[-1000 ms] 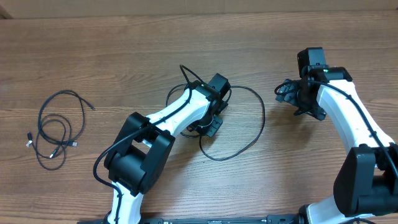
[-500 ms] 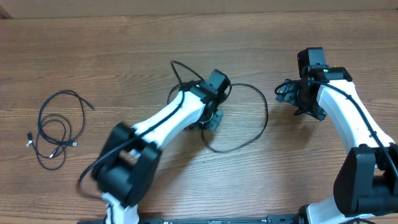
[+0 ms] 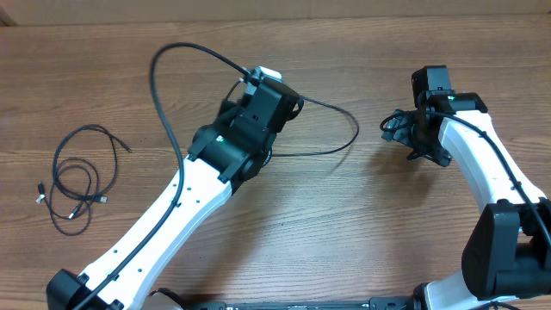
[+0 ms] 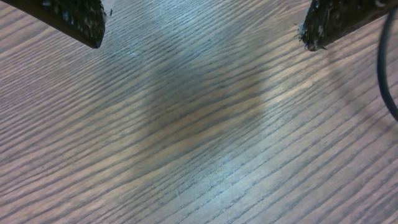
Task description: Untangle cables
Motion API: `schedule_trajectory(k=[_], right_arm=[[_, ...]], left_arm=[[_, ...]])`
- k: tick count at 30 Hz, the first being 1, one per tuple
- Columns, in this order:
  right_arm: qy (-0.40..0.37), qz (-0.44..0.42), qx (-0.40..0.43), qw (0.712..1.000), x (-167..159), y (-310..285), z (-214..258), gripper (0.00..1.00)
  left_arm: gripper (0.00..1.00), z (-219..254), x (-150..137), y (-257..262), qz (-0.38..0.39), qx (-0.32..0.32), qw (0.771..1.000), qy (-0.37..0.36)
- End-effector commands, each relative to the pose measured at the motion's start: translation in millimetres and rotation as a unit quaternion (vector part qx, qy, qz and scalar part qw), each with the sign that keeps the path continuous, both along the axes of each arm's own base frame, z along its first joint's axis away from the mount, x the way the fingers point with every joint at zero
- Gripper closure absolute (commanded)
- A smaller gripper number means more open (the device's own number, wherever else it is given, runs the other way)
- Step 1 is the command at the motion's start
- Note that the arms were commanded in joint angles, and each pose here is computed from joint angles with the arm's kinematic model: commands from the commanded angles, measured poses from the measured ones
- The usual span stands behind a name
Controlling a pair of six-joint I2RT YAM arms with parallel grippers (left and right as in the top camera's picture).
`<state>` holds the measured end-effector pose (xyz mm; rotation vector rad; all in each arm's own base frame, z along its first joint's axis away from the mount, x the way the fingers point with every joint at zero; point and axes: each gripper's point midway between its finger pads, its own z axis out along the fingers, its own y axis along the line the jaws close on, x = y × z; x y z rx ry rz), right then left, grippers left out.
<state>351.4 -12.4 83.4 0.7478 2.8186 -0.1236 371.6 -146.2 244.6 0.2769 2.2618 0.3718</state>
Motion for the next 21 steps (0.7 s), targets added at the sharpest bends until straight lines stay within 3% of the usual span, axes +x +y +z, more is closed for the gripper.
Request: schedule_trajectory(k=[1, 4, 8, 21], right_arm=[[0.005, 0.000, -0.007, 1.000, -1, -2, -3, 0.00], [0.005, 0.000, -0.007, 1.000, -1, -2, -3, 0.00], [0.005, 0.000, -0.007, 1.000, -1, -2, -3, 0.00], [0.005, 0.000, -0.007, 1.000, -1, -2, -3, 0.00]], left_arm=[[0.96, 48, 6, 44, 0.111, 0.060, 0.986, -0.108], [0.96, 54, 14, 49, 0.125, 0.044, 0.983, -0.125], [0.96, 34, 15, 43, 0.089, 0.014, 0.993, -0.076], [0.96, -4, 42, 146, 0.233, 0.033, 0.971, -0.037]])
